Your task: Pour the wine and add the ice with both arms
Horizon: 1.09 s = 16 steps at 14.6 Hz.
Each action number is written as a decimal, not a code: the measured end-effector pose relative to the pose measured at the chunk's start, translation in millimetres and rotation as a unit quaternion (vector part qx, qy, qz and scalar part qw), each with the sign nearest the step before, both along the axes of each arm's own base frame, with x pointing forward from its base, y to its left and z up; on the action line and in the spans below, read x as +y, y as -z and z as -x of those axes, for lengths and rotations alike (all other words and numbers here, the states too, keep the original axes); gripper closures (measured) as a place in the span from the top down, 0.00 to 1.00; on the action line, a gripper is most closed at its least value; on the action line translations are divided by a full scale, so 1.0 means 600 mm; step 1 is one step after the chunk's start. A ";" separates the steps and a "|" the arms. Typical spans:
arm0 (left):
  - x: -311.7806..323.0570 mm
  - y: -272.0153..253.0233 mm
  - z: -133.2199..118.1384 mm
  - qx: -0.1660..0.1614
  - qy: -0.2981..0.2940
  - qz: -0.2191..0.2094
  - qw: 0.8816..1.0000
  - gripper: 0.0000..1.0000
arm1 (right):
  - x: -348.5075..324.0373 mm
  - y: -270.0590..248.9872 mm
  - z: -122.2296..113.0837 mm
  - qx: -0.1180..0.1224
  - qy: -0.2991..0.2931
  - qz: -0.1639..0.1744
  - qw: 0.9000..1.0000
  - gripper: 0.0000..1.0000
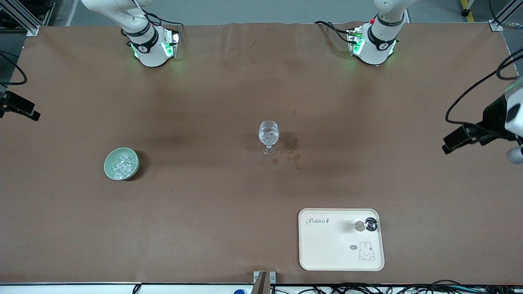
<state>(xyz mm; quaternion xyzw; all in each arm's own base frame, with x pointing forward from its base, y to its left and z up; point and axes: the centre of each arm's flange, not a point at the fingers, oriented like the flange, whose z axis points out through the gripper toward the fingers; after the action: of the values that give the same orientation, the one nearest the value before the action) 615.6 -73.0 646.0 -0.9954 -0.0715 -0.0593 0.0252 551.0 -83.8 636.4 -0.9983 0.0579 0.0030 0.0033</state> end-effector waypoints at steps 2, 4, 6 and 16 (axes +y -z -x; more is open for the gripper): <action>-0.007 -0.031 0.027 0.002 0.028 -0.025 0.999 1.00 | -0.008 -0.031 0.007 -0.007 0.005 0.001 1.000 1.00; -0.008 -0.060 0.056 0.006 0.036 -0.010 0.999 1.00 | -0.020 -0.058 0.014 -0.015 0.012 0.003 1.000 1.00; -0.006 -0.077 0.086 0.012 0.040 0.006 0.999 1.00 | -0.030 -0.062 0.023 -0.002 0.016 0.001 1.000 1.00; 0.010 -0.038 0.199 0.042 0.080 0.017 0.996 1.00 | -0.044 -0.046 0.043 0.030 0.005 -0.009 1.000 1.00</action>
<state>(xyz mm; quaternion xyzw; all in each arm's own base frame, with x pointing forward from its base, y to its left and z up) 496.3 -66.9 669.0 -0.9998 0.0088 -0.0180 0.0064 525.5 -110.1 664.1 -0.9974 0.0629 0.0331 0.0109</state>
